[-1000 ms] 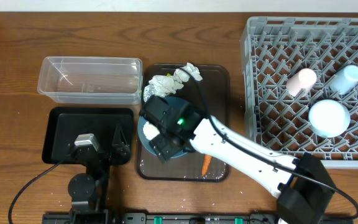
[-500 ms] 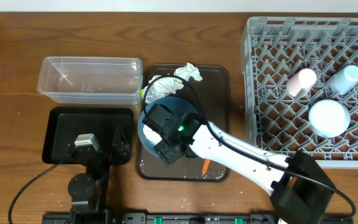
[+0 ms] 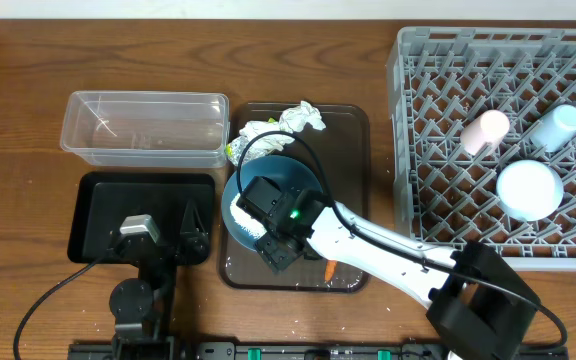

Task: Sort waste into correct bins and load items into the dishwasher rack

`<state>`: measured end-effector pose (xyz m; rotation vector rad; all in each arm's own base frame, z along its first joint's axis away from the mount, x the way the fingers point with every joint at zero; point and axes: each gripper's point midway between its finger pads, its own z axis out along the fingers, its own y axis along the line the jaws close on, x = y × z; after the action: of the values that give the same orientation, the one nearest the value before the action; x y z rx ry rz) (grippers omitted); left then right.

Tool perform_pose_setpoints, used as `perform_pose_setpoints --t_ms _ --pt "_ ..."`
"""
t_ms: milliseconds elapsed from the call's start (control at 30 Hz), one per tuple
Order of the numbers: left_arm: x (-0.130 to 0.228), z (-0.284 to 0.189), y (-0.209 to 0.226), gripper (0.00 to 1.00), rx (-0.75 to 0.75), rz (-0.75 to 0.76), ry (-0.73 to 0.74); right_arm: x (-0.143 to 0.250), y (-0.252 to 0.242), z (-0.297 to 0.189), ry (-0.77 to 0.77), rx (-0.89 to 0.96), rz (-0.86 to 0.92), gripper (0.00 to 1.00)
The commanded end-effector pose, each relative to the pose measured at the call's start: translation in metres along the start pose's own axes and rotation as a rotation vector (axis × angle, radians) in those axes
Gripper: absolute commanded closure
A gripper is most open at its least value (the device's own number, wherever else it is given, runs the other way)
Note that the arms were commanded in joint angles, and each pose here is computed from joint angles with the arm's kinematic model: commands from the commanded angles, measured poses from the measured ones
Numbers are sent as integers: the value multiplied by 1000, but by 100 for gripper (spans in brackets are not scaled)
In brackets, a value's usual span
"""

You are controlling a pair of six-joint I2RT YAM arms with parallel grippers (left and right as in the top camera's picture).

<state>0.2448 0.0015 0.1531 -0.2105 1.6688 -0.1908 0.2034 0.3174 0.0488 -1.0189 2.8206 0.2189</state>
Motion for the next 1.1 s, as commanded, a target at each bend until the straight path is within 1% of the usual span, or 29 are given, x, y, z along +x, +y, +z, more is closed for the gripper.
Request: perform_pose_setpoints --t_ms 0,200,267,433,600,767,933,1067 --pt "17 1 1 1 3 9 51 5 5 2 7 -10 -35 30" --pt "17 1 1 1 3 9 51 8 4 11 -1 -12 -71 31" --pt "17 1 1 1 3 9 51 7 5 11 -6 -15 -83 33" --pt "17 1 1 1 3 9 51 5 7 11 -13 -17 -110 32" --pt "17 1 1 1 3 9 51 4 0 12 -23 21 -112 33" --pt "17 1 1 1 2 9 51 2 0 12 -31 23 -107 34" --pt "17 1 1 1 2 9 51 -12 2 6 -75 11 -51 33" --pt "17 1 1 1 2 9 51 -31 -4 -19 -138 11 -6 28"
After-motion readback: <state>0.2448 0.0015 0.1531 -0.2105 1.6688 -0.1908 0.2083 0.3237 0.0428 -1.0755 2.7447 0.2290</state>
